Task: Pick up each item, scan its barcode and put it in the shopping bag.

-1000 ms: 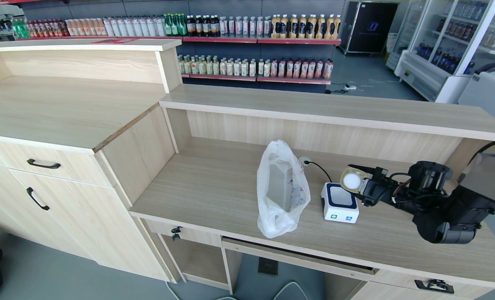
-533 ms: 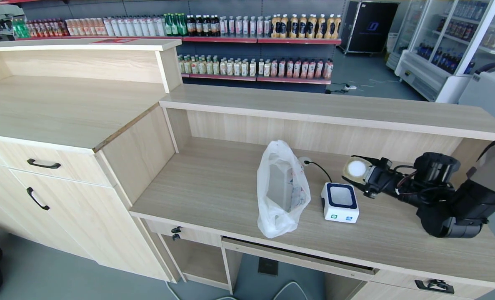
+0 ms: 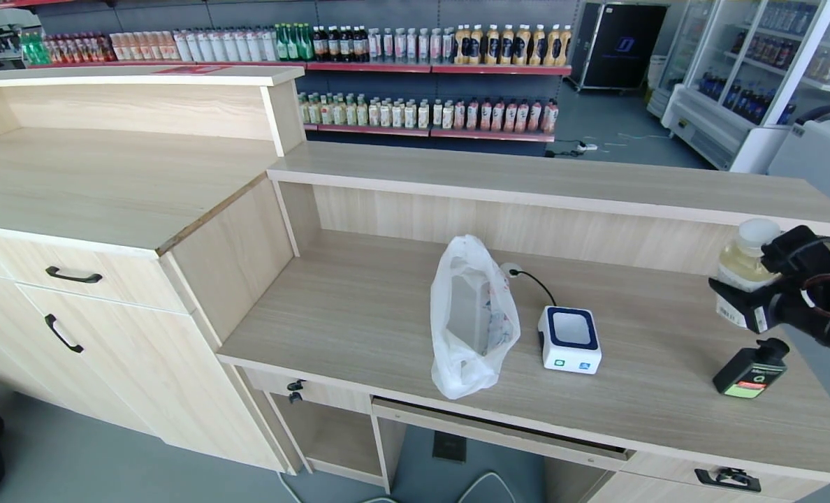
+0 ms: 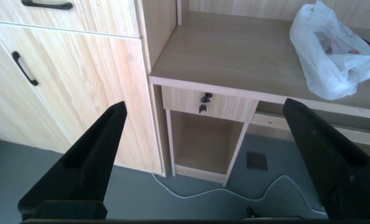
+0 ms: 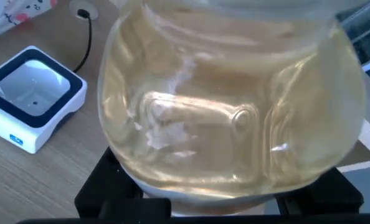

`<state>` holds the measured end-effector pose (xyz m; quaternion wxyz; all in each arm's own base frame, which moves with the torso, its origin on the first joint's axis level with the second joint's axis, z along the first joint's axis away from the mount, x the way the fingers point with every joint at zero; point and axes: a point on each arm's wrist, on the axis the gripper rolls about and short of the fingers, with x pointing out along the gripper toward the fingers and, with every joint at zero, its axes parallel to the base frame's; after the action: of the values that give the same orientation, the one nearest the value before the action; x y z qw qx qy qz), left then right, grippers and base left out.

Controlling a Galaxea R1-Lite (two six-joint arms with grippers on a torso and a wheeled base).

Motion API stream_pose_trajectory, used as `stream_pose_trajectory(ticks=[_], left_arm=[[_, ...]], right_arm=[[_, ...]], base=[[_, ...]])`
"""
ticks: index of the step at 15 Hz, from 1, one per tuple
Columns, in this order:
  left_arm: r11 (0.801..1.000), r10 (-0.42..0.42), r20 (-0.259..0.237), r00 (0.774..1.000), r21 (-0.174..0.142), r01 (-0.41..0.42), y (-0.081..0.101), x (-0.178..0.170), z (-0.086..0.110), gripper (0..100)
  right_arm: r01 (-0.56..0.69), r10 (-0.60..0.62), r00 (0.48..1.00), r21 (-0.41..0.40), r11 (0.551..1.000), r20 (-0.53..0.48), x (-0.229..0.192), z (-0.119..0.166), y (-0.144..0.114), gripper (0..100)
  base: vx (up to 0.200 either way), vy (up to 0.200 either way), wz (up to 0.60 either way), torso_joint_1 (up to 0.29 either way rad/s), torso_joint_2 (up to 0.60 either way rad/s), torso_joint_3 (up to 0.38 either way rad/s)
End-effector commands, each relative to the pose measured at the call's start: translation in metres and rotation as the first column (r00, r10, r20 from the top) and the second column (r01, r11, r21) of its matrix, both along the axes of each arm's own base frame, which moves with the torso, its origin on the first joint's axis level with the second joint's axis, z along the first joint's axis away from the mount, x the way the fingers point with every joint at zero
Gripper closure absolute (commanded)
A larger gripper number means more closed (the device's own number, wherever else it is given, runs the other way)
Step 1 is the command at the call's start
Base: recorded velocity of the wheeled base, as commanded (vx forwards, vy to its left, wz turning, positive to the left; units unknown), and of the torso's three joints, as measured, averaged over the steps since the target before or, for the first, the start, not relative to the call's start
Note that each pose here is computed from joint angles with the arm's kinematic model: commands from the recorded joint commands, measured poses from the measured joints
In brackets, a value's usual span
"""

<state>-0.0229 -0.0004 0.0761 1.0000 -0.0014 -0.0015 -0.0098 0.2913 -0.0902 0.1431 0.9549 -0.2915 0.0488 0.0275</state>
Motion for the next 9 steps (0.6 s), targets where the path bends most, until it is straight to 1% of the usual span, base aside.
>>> stream_pose_trajectory(ticks=[1,2,8,9], left_arm=[[1.0,0.0,-0.001,1.0,0.0,0.0,0.0,0.0,0.0,0],[1.0,0.0,-0.001,1.0,0.0,0.0,0.0,0.0,0.0,0],[1.0,0.0,-0.001,1.0,0.0,0.0,0.0,0.0,0.0,0],[1.0,0.0,-0.001,1.0,0.0,0.0,0.0,0.0,0.0,0]], right_arm=[[0.114,-0.115,0.993,0.061,0.992,0.016,-0.025,0.024,-0.001,100],[0.146,-0.146,0.989,0.067,0.987,-0.016,-0.032,0.023,-0.004,100],[0.141,-0.142,0.99,0.069,0.988,-0.001,-0.041,0.028,0.0,100],[0.128,-0.129,0.992,0.072,0.989,0.008,-0.041,0.029,0.002,100]], base=[[0.0,0.0,0.0,0.0,0.0,0.0],[0.0,0.0,0.0,0.0,0.0,0.0],[0.0,0.0,0.0,0.0,0.0,0.0],[0.0,0.0,0.6,0.002,0.01,-0.002]])
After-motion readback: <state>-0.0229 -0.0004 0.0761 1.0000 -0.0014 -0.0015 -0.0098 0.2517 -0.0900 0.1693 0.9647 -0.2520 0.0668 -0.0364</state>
